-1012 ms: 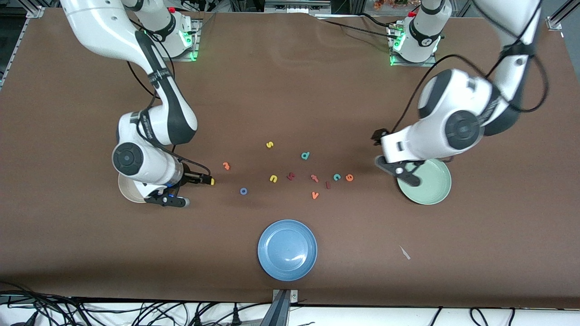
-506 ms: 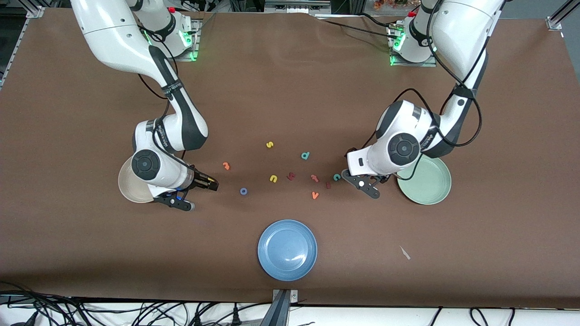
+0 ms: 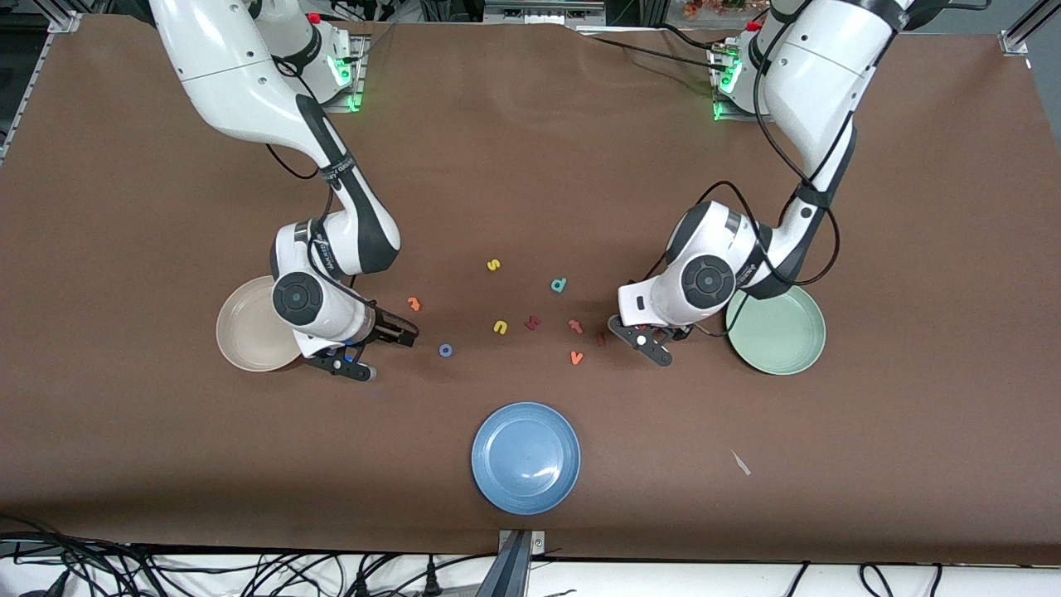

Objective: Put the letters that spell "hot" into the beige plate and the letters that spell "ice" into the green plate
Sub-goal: 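Reach the right gripper to the yellow 4 while the left reaches the orange e, then grasp the yellow 4 with the right gripper while the left grasps the orange e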

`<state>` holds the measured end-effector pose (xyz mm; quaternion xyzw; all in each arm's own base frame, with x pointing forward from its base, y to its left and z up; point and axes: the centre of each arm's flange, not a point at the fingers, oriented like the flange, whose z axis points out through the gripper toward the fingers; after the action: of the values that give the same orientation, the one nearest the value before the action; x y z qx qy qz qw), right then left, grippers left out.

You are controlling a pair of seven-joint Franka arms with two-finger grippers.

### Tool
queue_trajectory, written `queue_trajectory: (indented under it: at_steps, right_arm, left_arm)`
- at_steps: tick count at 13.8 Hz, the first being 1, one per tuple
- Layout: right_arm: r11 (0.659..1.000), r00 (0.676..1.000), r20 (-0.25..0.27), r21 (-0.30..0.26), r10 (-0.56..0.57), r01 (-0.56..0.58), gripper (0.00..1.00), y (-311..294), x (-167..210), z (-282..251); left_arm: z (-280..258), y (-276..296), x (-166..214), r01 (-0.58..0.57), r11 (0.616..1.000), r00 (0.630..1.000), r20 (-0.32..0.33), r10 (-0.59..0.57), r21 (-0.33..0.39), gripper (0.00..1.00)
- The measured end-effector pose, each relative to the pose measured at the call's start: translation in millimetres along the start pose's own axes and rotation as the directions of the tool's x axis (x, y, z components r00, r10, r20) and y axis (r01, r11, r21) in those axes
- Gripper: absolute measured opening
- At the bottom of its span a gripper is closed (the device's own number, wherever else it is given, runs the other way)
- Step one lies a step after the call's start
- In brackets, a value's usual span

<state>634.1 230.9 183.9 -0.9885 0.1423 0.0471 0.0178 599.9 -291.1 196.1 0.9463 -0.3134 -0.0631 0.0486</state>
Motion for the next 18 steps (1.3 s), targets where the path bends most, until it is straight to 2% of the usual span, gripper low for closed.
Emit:
queue_trajectory:
  at_steps: [4, 5, 6, 8, 12, 13, 14, 15, 16, 17, 18]
  right_arm:
    - [1.000, 0.999, -0.048, 0.019, -0.007, 0.008, 0.98, 9.6, -5.2, 18.7]
    - [1.000, 0.999, -0.053, 0.021, -0.007, 0.009, 0.90, 10.4, -5.4, 18.5]
    - [1.000, 0.998, -0.056, 0.023, -0.008, 0.009, 0.90, 10.0, -5.3, 15.9]
    - [1.000, 0.998, -0.059, 0.026, -0.010, 0.011, 0.80, 9.7, -5.1, 10.8]
    - [1.000, 0.999, -0.053, 0.023, -0.010, 0.011, 0.74, 10.0, -6.0, 9.1]
    - [1.000, 0.999, -0.054, 0.023, -0.010, 0.012, 0.73, 9.8, -6.0, 8.4]
    - [1.000, 0.999, -0.054, 0.023, -0.011, 0.012, 0.73, 9.8, -6.1, 8.0]
    - [1.000, 0.998, -0.054, 0.023, -0.013, 0.014, 0.66, 9.7, -6.1, 7.8]
    - [1.000, 0.998, -0.054, 0.023, -0.013, 0.015, 0.56, 10.0, -5.9, 6.4]
    - [1.000, 0.998, -0.055, 0.024, -0.014, 0.016, 0.56, 9.9, -6.0, 5.5]
    - [1.000, 0.998, -0.054, 0.023, -0.015, 0.016, 0.51, 9.9, -6.1, 5.5]
  left_arm:
    - [10.5, 4.6, 1.8, -0.057, 0.997, 0.998, 0.007, 0.056, 0.054, 0.70]
    - [10.9, 4.4, 2.6, -0.057, 0.997, 0.998, -0.001, 0.057, 0.056, 0.70]
    - [12.0, 4.3, 3.1, -0.057, 0.997, 0.998, -0.008, 0.058, 0.057, 0.64]
    - [16.0, 3.8, 3.8, -0.060, 0.996, 0.998, -0.013, 0.061, 0.060, 0.63]
    - [25.3, 2.2, 5.6, -0.102, 0.989, 0.994, -0.019, 0.104, 0.104, 0.56]
    - [24.2, 1.2, 6.0, -0.103, 0.989, 0.994, -0.022, 0.106, 0.108, 0.49]
    - [22.4, 0.5, 6.3, -0.102, 0.989, 0.994, -0.026, 0.106, 0.110, 0.36]
    - [21.9, 0.5, 6.4, -0.102, 0.989, 0.994, -0.028, 0.106, 0.111, 0.26]
    - [21.6, 0.5, 6.5, -0.102, 0.989, 0.994, -0.028, 0.106, 0.111, 0.25]
    - [20.6, 0.0, 6.7, -0.101, 0.989, 0.994, -0.030, 0.105, 0.111, 0.25]
    - [17.6, -1.6, 6.8, -0.099, 0.989, 0.994, -0.027, 0.102, 0.112, 0.25]
